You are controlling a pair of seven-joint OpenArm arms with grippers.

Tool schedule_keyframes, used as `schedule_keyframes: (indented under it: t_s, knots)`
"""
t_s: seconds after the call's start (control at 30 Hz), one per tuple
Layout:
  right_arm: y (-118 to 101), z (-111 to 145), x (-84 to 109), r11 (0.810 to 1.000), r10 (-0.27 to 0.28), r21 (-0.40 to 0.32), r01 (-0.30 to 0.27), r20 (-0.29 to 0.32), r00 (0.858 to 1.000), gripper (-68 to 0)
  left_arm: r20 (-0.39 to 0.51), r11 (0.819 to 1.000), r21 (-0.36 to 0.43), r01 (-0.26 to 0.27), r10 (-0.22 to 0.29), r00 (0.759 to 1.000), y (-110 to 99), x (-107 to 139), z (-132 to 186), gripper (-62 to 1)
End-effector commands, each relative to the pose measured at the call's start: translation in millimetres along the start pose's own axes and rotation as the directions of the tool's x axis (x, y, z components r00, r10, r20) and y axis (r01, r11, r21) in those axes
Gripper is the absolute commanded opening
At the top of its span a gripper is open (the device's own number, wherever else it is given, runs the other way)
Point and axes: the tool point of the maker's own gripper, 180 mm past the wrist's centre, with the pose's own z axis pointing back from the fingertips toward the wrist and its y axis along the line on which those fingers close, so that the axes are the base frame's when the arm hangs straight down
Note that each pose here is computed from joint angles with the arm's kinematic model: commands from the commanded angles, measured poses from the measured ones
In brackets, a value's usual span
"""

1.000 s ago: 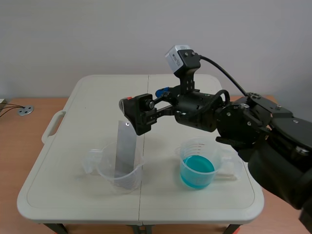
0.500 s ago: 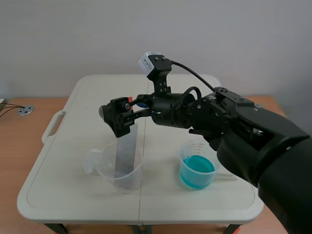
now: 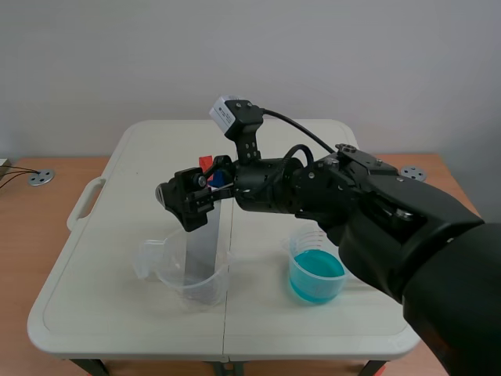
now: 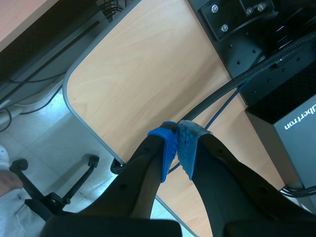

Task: Hold the metal plate by the orange handle, dip it into the blue solution, take it out and point at it, then put the plate back in the beaker on the left.
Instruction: 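Lift the metal plate out of the left beaker, then move the plate over the blue solution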

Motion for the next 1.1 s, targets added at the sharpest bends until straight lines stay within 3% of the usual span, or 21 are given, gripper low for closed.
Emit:
schedule_keyframes:
  t_s: [0.0, 0.27, 0.6, 0.83, 0.93, 1.07]
  knots:
    - [4, -2, 23.9, 1.000, 0.010, 0.019, -0.012, 0.060, 0.998, -18.5, 0.021, 1.000, -0.004, -0.001, 0.001, 1.000, -2, 6, 0, -57.9]
    - [4, -2, 28.2, 1.000, 0.010, 0.019, -0.012, 0.084, 0.996, -33.9, 0.020, 1.000, -0.004, -0.001, 0.001, 1.000, -2, 6, 0, -57.9]
    - [4, 0, 41.4, 1.000, 0.008, 0.019, -0.012, 0.157, 0.988, -51.7, 0.020, 1.000, -0.004, -0.001, 0.001, 1.000, -2, 6, 0, -57.9]
    - [4, 0, 41.4, 1.000, 0.009, 0.019, -0.013, 0.157, 0.987, -65.9, 0.020, 1.000, -0.004, -0.001, 0.001, 1.000, -2, 6, 0, -57.9]
    - [5, 0, 41.4, 1.000, 0.010, 0.024, -0.014, 0.157, 0.987, -66.4, 0.020, 1.000, -0.004, -0.001, 0.001, 1.000, -2, 6, 0, -57.9]
    - [18, 1, 40.9, 0.995, 0.023, 0.096, -0.039, 0.158, 0.987, -66.4, 0.020, 1.000, -0.004, -0.001, 0.001, 1.000, -2, 6, 0, -58.0]
